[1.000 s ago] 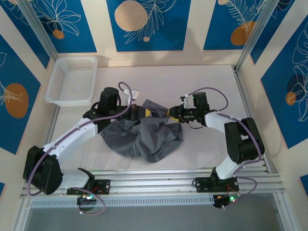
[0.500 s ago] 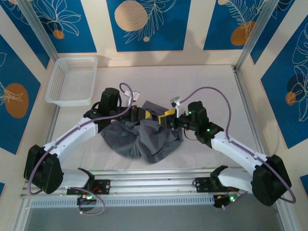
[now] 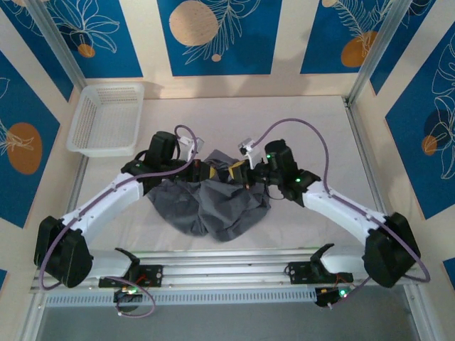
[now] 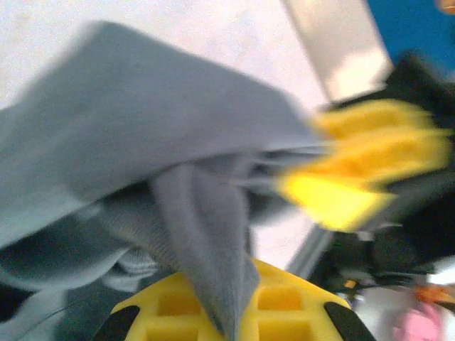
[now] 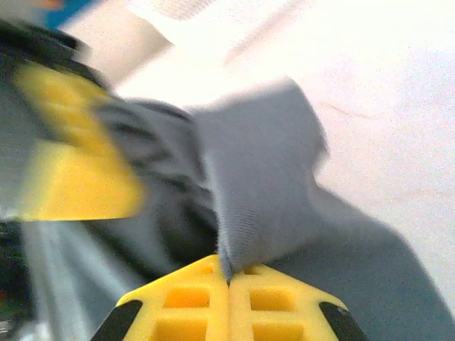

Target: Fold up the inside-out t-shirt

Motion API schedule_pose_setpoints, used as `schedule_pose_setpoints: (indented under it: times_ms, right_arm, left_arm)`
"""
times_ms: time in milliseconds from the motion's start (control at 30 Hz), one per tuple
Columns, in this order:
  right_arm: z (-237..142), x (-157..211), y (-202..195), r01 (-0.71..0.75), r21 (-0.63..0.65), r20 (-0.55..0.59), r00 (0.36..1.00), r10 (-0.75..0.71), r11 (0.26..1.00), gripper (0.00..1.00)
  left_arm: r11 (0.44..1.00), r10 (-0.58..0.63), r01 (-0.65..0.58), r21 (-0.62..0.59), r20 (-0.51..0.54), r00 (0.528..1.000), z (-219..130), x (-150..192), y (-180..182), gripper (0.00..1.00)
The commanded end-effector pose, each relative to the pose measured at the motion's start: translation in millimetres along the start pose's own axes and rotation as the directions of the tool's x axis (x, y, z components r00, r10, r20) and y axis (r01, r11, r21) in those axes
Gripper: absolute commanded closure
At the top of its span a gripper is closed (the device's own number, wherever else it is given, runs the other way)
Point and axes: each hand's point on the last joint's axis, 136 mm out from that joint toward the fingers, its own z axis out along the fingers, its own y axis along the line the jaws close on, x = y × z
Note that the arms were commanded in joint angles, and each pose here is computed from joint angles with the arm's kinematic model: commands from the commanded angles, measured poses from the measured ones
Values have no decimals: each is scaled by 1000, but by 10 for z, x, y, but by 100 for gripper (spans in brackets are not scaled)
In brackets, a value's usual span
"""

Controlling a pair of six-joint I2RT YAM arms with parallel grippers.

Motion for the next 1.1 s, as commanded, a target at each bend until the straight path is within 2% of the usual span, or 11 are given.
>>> schedule_pose_setpoints:
  times_ms: [0,67,133,267,400,467,633,700,767,900,1067]
  right_arm:
    - [-483,-410,649,-88,-399,92,987,136,913,100]
    - [-622,-500,768,-110,-485,85,981,172,867,100]
    - [-653,-507,803,-128,-505,61,981,183,854,100]
    - [-550,-449,623,-196,-440,26,973,230,876,100]
    - [-447,-469,368,-311,-370,5,942,337,875,100]
    - [-413,-463,285,-341,-341,-3,933,361,876,100]
    - [-367,-448,163,-370,-301,-1,922,388,879,100]
    - [-338,-425,116,-390,-282,-6,914,405,877,100]
    - [-318,-403,76,-414,-265,-13,905,426,871,100]
    - [-318,-393,93,-436,-271,-33,895,444,858,100]
    - [-351,-377,136,-436,-274,-45,896,441,858,100]
  left_arm:
    - [978,61,-62,-199,-9,998,68,22,483,100]
    - [976,62,-61,-207,1,998,144,14,558,99]
    - [977,70,-66,-203,15,997,172,4,574,86]
    - [959,133,-107,-261,82,988,-33,-24,575,61]
    - [905,229,-164,-392,124,966,-414,59,632,50]
    - [897,262,-183,-402,151,953,-543,95,545,46]
    - [931,339,-286,-227,247,908,-572,124,-173,47]
    - [933,354,-321,-164,252,901,-449,139,-433,58]
    - [936,352,-333,-116,235,906,-286,144,-594,64]
    - [956,287,-269,-119,171,943,88,90,-535,66]
    - [971,219,-200,-129,154,964,370,-14,-399,53]
